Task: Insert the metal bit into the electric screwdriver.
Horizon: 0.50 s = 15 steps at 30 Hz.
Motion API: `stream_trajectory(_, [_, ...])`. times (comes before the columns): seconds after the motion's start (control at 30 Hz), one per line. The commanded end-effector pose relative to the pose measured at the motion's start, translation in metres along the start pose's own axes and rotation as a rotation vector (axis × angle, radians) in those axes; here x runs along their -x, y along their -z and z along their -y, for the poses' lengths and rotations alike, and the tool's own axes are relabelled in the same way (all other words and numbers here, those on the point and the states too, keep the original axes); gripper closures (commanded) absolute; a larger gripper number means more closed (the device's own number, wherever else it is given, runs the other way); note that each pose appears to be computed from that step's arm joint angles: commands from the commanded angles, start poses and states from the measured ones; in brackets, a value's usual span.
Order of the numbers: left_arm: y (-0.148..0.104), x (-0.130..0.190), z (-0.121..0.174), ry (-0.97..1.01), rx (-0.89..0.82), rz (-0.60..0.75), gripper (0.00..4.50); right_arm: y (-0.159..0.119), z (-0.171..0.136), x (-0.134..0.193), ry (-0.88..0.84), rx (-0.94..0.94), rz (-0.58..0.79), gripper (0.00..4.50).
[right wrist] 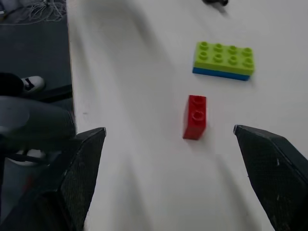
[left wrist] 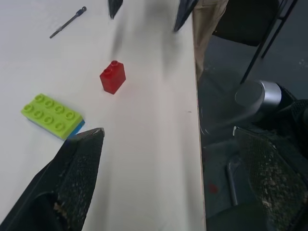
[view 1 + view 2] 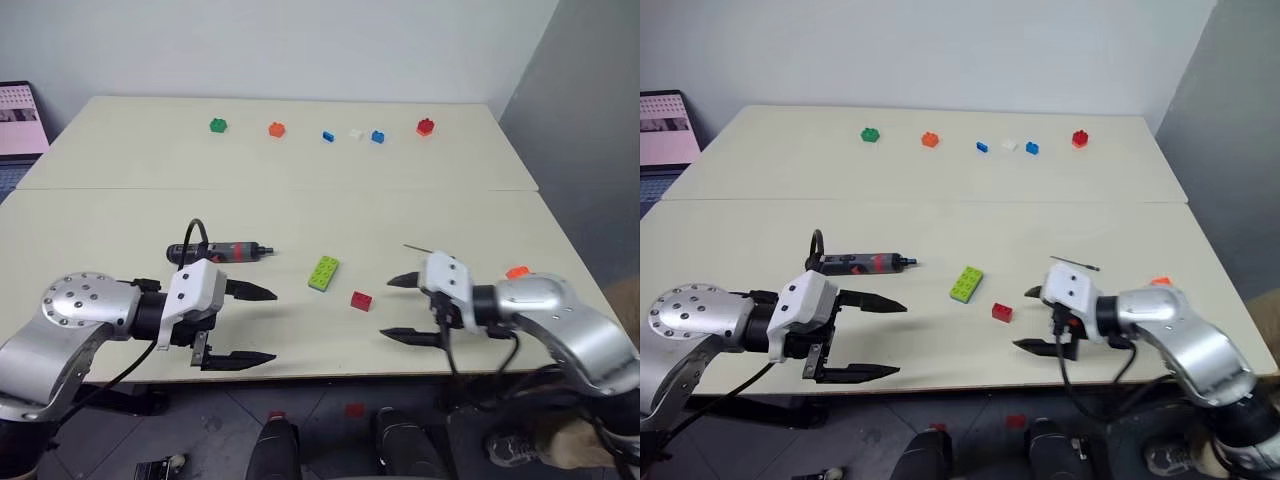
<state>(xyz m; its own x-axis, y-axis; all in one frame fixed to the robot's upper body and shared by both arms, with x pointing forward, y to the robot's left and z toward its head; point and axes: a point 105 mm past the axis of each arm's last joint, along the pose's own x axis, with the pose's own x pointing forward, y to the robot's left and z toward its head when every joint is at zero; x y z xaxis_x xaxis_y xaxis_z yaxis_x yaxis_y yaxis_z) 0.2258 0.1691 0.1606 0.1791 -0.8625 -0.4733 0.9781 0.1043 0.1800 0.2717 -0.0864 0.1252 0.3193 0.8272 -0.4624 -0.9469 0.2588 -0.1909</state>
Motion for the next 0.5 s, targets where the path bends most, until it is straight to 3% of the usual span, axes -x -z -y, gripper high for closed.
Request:
stream_trajectory(0.03, [-0.009,0.000,0.003,-0.010,-0.047,0.018,0.00,0.003,0.015,-0.024,0.048,-0.019,-0.001,0.01])
stream_trajectory(0.17, [-0.012,-0.002,0.003,-0.012,-0.048,0.038,0.00,0.004,0.017,-0.038,0.025,-0.060,0.016,0.01])
stream_trajectory(0.27, [-0.013,-0.003,0.001,-0.016,-0.051,0.045,0.00,0.007,0.014,-0.045,-0.002,-0.074,0.022,0.39])
stream_trajectory(0.5, [-0.016,-0.001,-0.002,-0.022,-0.050,0.058,0.00,0.006,0.013,-0.046,-0.012,-0.064,0.040,2.05])
